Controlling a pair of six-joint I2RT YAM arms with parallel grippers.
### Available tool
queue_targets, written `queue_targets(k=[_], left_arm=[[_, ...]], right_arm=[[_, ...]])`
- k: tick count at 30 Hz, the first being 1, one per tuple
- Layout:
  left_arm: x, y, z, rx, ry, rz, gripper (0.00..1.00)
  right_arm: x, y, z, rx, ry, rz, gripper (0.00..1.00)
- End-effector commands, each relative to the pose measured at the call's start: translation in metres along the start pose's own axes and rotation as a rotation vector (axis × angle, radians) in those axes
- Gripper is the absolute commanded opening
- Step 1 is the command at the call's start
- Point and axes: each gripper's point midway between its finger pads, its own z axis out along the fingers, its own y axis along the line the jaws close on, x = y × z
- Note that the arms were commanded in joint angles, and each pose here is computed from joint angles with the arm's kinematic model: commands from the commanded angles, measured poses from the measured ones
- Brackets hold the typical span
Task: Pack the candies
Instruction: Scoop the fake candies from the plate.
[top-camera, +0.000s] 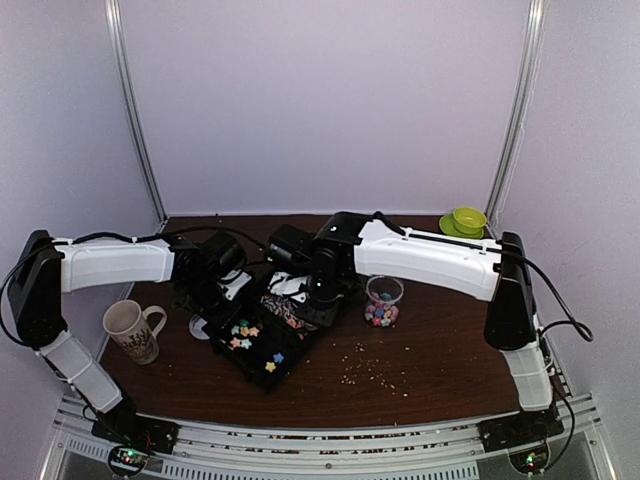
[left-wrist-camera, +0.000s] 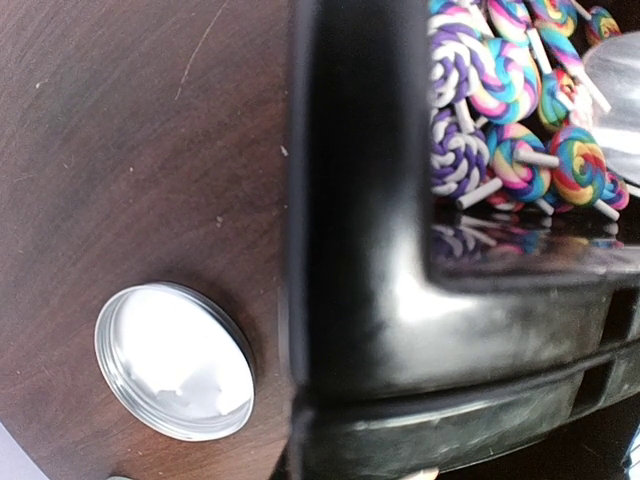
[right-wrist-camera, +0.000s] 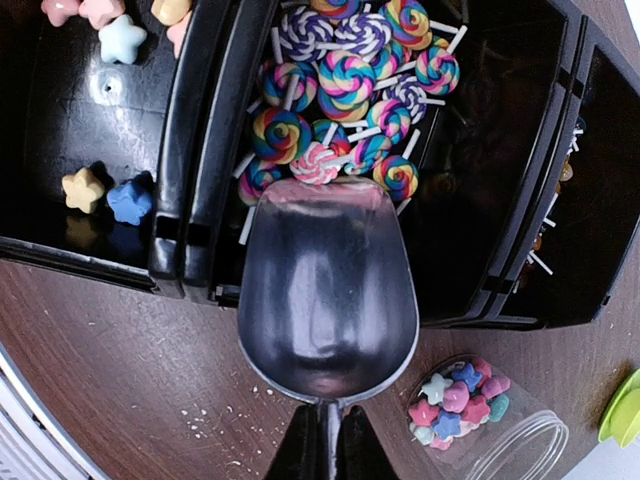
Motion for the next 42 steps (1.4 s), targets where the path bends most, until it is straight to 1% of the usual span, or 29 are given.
queue_targets(k=[1, 6, 17, 24, 27, 30, 32, 36, 40, 42], left_arm=[[-0.044, -0.020, -0.029, 0.092, -0.201, 0.028, 0.00], [-0.047, -0.024, -0.031, 0.114, -0.216, 0.034, 0.00], [-0.048, -0.028, -0.035, 0.136, -0.236, 0.041, 0.00], [-0.048, -0.031, -0.037, 0.142, -0.245, 0.052, 0.00], [-0.049, -0.031, -0.037, 0.142, -0.247, 0.053, 0.00], [-0.049, -0.032, -0.037, 0.146, -0.246, 0.053, 0.00], [-0.049, -0.033, -0.038, 0.151, -0.248, 0.056, 0.00], [-0.049, -0.036, -0.039, 0.171, -0.254, 0.062, 0.00], [-0.050, -0.042, -0.043, 0.202, -0.265, 0.087, 0.00], [-0.050, -0.046, -0.046, 0.229, -0.272, 0.105, 0.00]], right_arm=[[-0.011, 0.007, 0.030, -0.088, -0.032, 0.066, 0.00], [-0.022, 0.014, 0.047, -0.115, -0.139, 0.134, 0.00], [-0.032, 0.011, 0.083, -0.085, -0.179, 0.385, 0.00], [-0.037, 0.002, 0.081, -0.117, -0.283, 0.579, 0.00], [-0.038, 0.000, 0.076, -0.149, -0.321, 0.616, 0.00], [-0.036, -0.002, 0.075, -0.136, -0.329, 0.593, 0.00], [-0.037, -0.003, 0.071, -0.107, -0.346, 0.515, 0.00], [-0.024, -0.007, 0.070, 0.009, -0.350, 0.385, 0.00], [-0.015, -0.014, 0.069, 0.097, -0.360, 0.303, 0.00], [-0.011, -0.014, 0.068, 0.112, -0.367, 0.273, 0.00]])
